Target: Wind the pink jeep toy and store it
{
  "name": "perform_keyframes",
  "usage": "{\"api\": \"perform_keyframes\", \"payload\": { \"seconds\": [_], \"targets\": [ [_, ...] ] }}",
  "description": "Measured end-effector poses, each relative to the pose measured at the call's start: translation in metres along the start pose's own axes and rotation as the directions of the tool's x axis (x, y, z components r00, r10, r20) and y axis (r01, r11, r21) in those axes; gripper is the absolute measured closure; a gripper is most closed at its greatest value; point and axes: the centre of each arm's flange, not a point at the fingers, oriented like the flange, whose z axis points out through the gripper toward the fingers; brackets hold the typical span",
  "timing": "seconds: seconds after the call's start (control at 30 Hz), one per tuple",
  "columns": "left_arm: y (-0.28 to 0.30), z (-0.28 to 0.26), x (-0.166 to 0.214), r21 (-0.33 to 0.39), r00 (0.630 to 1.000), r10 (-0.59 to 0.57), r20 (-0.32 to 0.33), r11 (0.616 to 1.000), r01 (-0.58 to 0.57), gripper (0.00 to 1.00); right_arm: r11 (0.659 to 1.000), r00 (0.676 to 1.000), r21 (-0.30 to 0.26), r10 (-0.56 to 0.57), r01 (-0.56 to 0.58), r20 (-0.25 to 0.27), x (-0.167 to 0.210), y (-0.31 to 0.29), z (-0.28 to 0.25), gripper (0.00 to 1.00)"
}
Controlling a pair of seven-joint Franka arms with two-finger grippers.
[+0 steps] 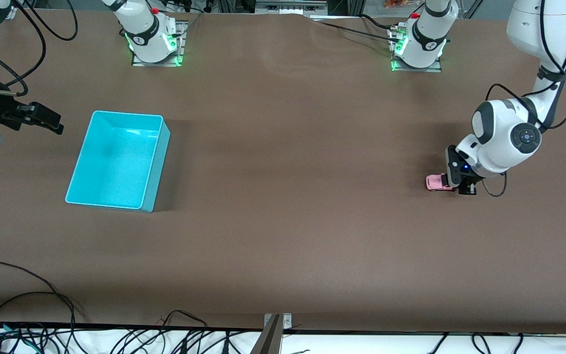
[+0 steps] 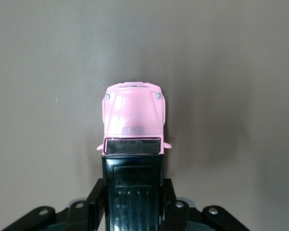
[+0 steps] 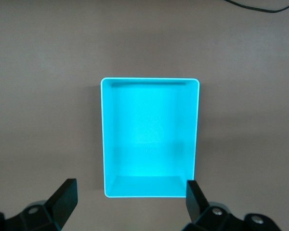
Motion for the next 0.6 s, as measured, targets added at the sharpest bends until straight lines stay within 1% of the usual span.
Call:
{"api": "perform_keyframes", "payload": {
  "seconds": [0.33, 0.6],
  "targets": [
    [-0.004, 0.003, -0.041, -0.011, 0.998, -0.016, 0.057, 1.000, 0.017, 0.50, 1.000, 1.000, 0.000, 0.000, 0.000, 0.000, 0.000, 0.000, 0.000, 0.00],
    [-0.011, 0.004, -0.065, -0.028, 0.996, -0.033, 0.082, 0.999, 0.035, 0.50, 1.000, 1.000, 0.000, 0.000, 0.000, 0.000, 0.000, 0.000, 0.000, 0.00]
  ]
}}
